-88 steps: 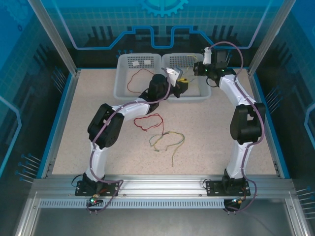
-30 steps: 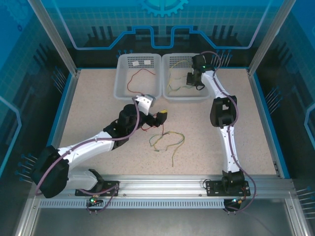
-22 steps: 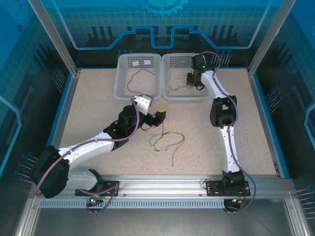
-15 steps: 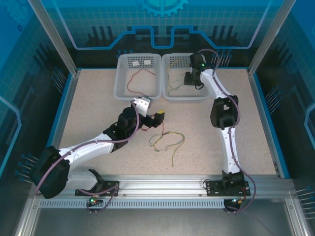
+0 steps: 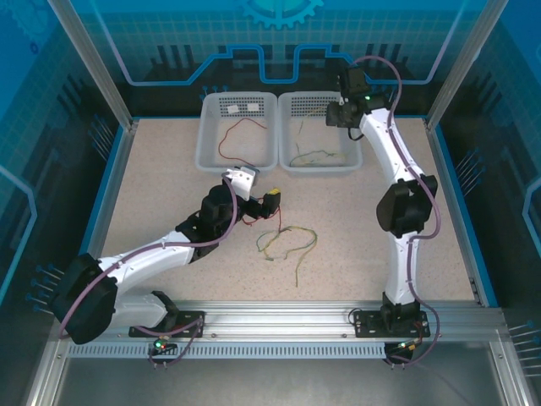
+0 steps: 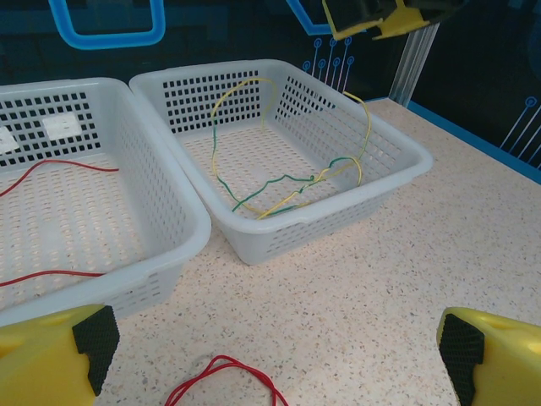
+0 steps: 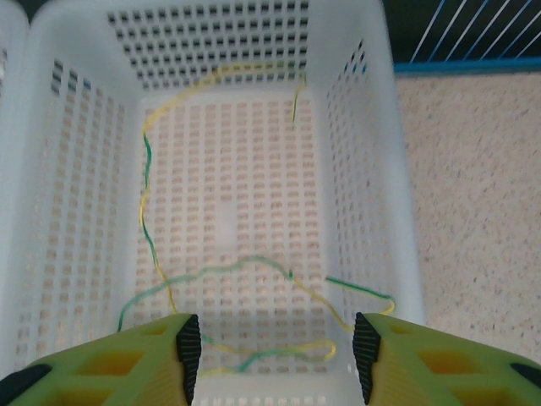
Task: Untangle the cables
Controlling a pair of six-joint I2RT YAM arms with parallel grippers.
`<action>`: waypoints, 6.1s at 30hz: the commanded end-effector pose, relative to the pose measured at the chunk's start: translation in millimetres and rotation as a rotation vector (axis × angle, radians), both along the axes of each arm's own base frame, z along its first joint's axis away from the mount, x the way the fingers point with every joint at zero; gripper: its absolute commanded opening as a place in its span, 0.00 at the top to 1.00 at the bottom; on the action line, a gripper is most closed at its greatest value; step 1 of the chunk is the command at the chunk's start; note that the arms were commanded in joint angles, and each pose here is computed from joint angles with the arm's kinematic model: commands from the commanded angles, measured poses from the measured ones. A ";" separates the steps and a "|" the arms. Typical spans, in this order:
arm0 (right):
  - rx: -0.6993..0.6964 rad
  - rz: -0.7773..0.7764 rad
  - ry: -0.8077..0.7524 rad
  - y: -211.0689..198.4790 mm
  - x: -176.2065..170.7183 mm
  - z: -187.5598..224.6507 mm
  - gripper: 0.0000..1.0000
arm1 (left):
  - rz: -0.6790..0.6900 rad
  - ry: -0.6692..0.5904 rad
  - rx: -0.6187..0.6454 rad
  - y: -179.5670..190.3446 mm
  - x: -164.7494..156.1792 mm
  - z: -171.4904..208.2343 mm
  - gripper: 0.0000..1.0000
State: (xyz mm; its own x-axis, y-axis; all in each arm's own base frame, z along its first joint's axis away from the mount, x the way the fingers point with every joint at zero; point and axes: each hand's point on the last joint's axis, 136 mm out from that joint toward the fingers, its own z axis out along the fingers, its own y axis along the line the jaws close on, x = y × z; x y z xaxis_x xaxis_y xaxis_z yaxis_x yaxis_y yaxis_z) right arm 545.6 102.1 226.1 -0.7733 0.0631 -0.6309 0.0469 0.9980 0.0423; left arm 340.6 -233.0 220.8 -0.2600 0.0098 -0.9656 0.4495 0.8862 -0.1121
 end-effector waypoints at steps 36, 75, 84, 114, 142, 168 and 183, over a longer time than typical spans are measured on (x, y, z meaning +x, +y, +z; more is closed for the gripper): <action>0.245 0.721 -0.246 183.9 -219.4 -62.2 0.50 | 0.336 0.838 0.016 84.4 -24.5 -142.8 0.25; 0.253 0.621 -0.297 177.7 -199.6 -47.4 0.52 | 0.210 0.694 0.434 54.1 -7.3 -156.6 1.00; 0.238 0.596 -0.317 168.4 -202.7 -46.0 0.52 | 0.225 0.660 0.366 57.7 -14.4 -131.4 1.00; 0.236 0.630 -0.382 166.2 -210.6 -41.7 0.48 | 0.136 0.654 0.460 49.2 -12.4 -135.0 0.49; 0.213 0.600 -0.390 156.3 -212.6 -44.2 0.43 | 0.234 0.749 0.624 56.4 -11.6 -199.3 0.66; 0.250 0.819 -0.457 183.2 -236.8 -24.2 0.42 | 0.195 0.655 0.358 39.3 -10.4 -95.8 1.00; 0.806 0.600 -0.311 159.5 -191.0 11.2 0.26 | 0.160 0.433 -0.140 34.4 -4.8 7.3 1.00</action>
